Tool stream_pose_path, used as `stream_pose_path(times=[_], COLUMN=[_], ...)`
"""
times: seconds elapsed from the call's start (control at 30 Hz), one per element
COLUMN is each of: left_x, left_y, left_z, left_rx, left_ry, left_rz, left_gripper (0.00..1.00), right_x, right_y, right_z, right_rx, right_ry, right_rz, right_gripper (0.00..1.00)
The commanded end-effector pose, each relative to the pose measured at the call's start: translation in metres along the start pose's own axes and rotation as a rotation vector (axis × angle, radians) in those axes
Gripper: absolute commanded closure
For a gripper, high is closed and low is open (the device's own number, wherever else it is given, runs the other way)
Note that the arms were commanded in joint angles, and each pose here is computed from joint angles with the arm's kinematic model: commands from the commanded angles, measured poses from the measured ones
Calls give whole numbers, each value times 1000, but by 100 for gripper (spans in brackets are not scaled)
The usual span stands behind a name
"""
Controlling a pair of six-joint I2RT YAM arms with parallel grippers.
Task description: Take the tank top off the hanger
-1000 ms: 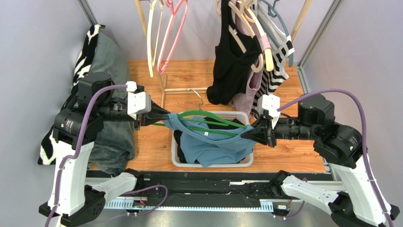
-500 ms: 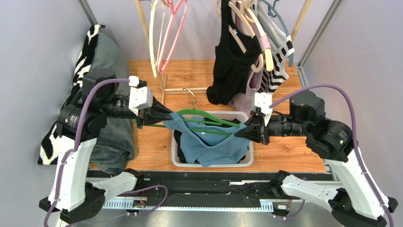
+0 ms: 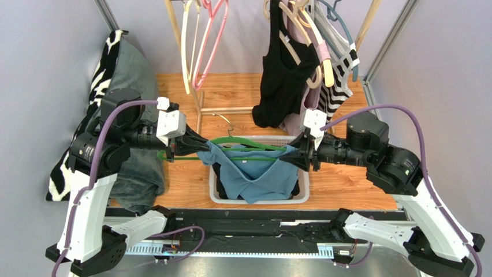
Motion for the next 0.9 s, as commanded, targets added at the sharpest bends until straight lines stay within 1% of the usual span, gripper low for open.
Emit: stream_pose_path(times=[0.0,0.03,0.07,0.17,0.27,0.43,0.6,0.73,0.87], left_x=[2,2,1,0,0,1,9,14,14], left_y=[-2,-2,-1,2,3,6,8,8,9], left_z=[4,4,4,7,9,10,5,4,8], left_rx=[-21,-18,-16,-14,-10,11,54,65,51], left_ry=[-26,-27,-29,-38,-42,-56,-46,-43,-42], left_rz=[1,7,13,30,42,83,160,183,185], left_gripper=[100,100,100,100,100,100,100,100,100], right_x=[-10,-9,-9,-9,-7,-6,6,8,6], right_y=[11,20,22,32,39,47,58,52,42], right_z=[27,28,24,16,8,-13,-31,-51,-56], right_rx=[-208,-232,-228,-244,-257,-258,-316,-315,-337], right_ry=[85,89,87,78,59,-48,-124,-187,-214], right_rz=[-167,-207,-224,-277,-293,-373,-335,-314,-291], right_gripper=[51,47,43,39,40,47,47,47,46])
Point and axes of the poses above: each gripper's point midway between its finger pads, its own y axis back along the fingers, its own x axis along the line the jaws close on, z = x × y, the point moved 9 cm from there along y, back along the fingers, and after that the axes turned 9 degrees about -y, right-handed, at the moved point
